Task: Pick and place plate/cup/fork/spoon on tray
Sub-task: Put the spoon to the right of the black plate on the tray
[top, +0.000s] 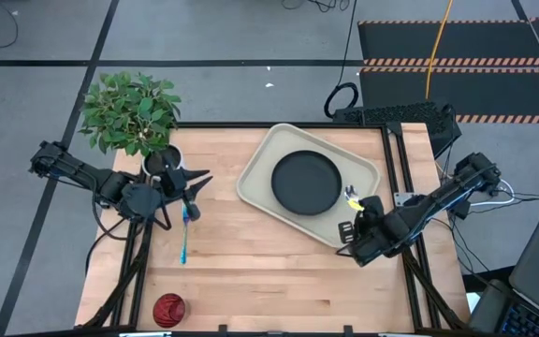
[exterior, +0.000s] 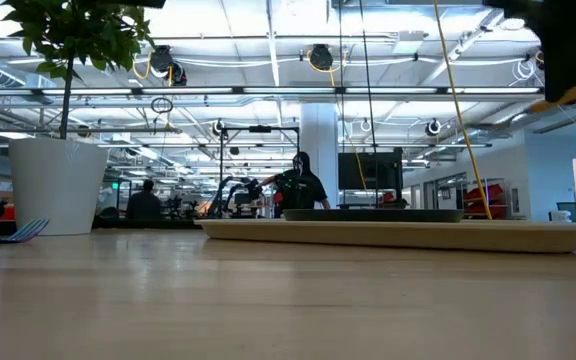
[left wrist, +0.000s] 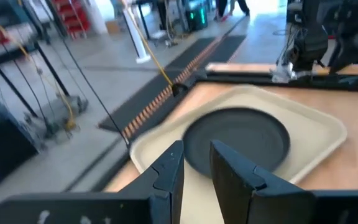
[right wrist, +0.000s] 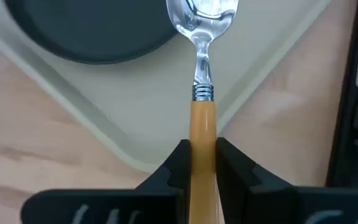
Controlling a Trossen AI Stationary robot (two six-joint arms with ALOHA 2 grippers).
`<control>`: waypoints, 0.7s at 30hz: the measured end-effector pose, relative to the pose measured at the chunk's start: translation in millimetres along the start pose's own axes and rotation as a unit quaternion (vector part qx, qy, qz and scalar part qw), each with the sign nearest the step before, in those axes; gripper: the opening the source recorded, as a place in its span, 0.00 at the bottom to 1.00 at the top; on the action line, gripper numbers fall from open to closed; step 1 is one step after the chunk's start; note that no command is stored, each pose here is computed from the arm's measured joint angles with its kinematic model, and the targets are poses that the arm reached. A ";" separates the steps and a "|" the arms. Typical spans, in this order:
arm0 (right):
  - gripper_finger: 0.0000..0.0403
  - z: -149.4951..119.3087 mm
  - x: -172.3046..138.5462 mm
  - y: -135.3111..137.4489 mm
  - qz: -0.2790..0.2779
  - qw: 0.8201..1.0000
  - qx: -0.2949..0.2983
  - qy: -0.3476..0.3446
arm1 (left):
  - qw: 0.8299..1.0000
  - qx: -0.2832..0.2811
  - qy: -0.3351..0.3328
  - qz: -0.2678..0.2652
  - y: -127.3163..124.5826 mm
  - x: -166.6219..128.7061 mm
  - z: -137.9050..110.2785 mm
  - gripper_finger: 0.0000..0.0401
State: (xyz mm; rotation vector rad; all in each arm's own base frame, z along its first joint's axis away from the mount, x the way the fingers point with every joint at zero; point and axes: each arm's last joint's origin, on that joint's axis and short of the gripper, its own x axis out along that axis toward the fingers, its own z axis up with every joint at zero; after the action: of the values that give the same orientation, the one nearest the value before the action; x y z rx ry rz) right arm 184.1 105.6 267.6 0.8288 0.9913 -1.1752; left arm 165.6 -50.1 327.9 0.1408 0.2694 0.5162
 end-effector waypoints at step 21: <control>0.07 -14.4 79.1 -22.5 -0.037 0.992 0.116 0.017 | 0.997 0.065 -0.048 -0.020 -2.1 -0.4 13.1 0.20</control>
State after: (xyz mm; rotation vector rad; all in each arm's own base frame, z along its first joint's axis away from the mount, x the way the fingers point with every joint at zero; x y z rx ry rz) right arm 166.5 86.9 188.1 1.0047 0.9309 -1.3611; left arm 170.0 -52.9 340.1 0.2856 0.2124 0.4505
